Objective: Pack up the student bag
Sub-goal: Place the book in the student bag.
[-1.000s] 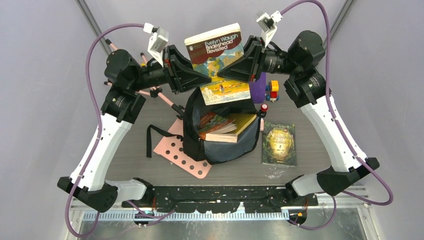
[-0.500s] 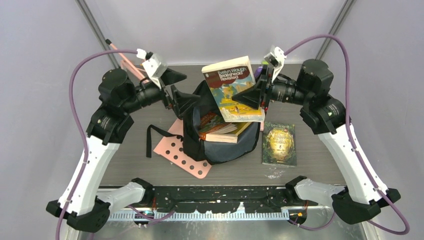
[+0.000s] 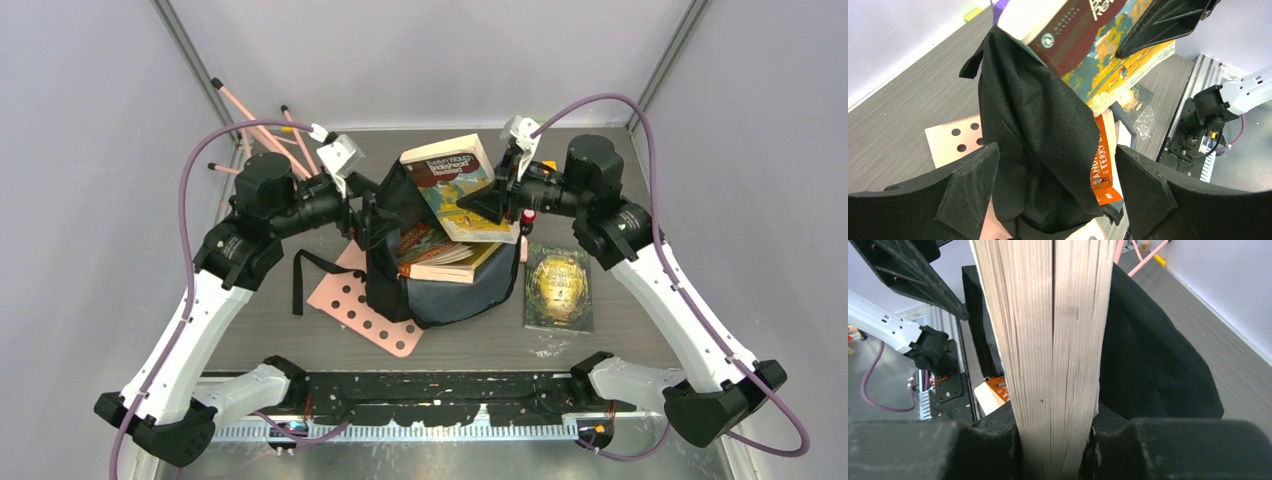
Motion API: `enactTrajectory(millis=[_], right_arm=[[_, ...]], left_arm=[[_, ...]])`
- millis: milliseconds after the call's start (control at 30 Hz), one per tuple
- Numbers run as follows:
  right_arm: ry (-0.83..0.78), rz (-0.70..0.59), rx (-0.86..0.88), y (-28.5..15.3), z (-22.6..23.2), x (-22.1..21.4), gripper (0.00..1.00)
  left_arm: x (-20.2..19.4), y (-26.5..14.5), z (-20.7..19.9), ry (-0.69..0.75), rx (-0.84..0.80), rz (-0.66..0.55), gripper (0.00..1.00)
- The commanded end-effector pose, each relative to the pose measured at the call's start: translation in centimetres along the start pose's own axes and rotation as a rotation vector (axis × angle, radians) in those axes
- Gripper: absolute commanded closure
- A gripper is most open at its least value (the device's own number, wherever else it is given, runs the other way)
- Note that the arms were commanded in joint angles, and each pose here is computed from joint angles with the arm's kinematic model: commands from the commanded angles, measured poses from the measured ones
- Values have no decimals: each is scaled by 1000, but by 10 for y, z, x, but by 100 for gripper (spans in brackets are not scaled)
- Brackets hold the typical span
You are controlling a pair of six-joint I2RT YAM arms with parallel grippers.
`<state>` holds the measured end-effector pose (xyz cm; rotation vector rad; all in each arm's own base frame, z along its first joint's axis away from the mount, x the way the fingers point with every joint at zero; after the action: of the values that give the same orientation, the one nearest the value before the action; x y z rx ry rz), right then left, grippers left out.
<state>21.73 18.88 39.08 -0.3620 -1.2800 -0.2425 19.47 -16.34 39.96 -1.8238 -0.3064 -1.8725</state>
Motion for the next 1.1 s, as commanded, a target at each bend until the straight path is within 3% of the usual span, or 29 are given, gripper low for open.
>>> enactTrajectory(millis=[0,67,200,267,300,400,667,1067], right_arm=[[-225,-198,1,5,-3,44,99],[-254,-226,14,9,-5,46,99],[-308,-234,35,20,-14,36,99],[-329,-215,16,26,-24,27,99],[-332,-200,-5,29,-30,20,99],[-312,-157,-42,33,-40,5,99],[-233,-16,-114,25,-50,-48,99],[-227,189,-146,38,-64,-75,98]], left_arm=[[3,5,-1,29,13,3,17],[2,7,-1,30,12,16,32],[6,8,2,35,35,-1,75],[10,8,3,8,56,-17,91],[12,8,4,1,70,-23,95],[16,8,12,-40,159,-24,100],[29,5,28,-97,319,-69,100],[34,17,36,-126,328,-64,100]])
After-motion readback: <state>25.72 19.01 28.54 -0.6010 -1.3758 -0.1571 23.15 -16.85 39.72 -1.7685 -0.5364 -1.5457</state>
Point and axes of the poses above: each gripper's point midway between its finger pads, its own y axis out along the fingers, its own z axis along the line the jaws close on, x = y × z, the point moved 7 cm from there along -y, back along the fingers, and after that the axes turned 9 degrees about y, right-handed, at the moved point
